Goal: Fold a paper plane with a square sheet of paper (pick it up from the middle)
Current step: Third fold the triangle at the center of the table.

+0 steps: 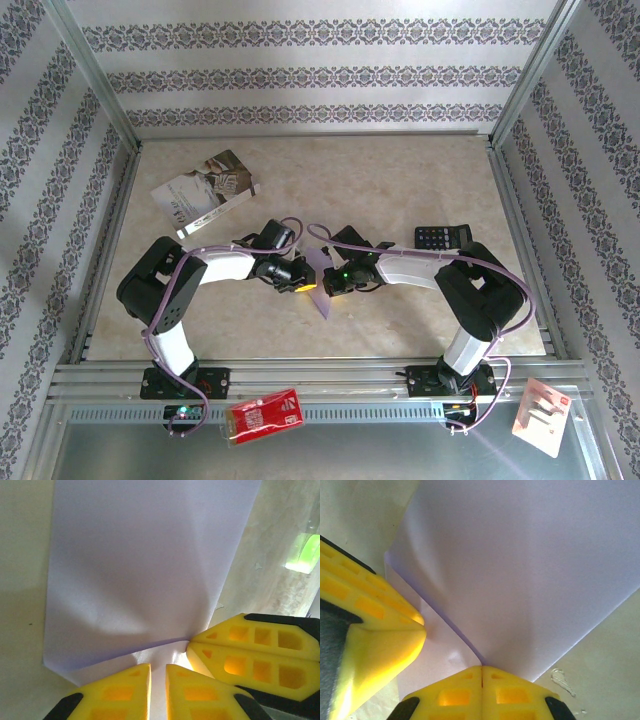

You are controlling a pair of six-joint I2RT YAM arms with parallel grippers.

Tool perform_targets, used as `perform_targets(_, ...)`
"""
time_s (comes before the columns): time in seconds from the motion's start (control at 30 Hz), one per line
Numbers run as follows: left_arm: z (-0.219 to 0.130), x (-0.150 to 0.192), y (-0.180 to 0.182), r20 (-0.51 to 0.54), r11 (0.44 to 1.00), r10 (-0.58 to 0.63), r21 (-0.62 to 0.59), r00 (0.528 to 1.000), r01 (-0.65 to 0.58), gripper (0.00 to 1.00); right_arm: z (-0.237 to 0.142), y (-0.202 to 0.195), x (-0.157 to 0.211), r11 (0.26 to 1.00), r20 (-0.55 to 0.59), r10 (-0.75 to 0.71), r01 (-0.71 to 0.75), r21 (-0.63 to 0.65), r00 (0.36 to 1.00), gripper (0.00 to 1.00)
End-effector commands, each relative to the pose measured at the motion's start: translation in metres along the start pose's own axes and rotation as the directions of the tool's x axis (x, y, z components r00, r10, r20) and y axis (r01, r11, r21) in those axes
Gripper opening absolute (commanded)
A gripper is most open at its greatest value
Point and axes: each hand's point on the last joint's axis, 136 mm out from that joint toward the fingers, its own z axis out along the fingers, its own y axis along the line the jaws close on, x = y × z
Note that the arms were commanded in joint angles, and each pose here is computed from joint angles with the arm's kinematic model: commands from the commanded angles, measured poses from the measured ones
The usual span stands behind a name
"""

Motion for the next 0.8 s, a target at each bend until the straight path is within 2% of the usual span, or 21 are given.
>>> perform_targets(0.0, -0.012, 0.009, -0.009, 0.020, 0.999, 0.036, 0.019, 0.999, -0.036, 0.17, 0.010, -0.020, 0.022, 0.998, -0.071, 0.037, -0.033, 0.056, 0.997, 0.00)
perform_targets(0.4, -0.003, 0.052, -0.037, 0.059, 0.986, -0.010, 0.164, 0.998, 0.001, 0.13, 0.010, -0.022, 0.025, 0.997, -0.072, 0.046, -0.042, 0.059, 0.996, 0.00)
perform_targets(0.77, 0.002, 0.054, -0.052, 0.073, 0.979, 0.012, 0.202, 0.997, -0.027, 0.13, 0.010, -0.023, 0.027, 0.997, -0.073, 0.042, -0.038, 0.061, 0.996, 0.00)
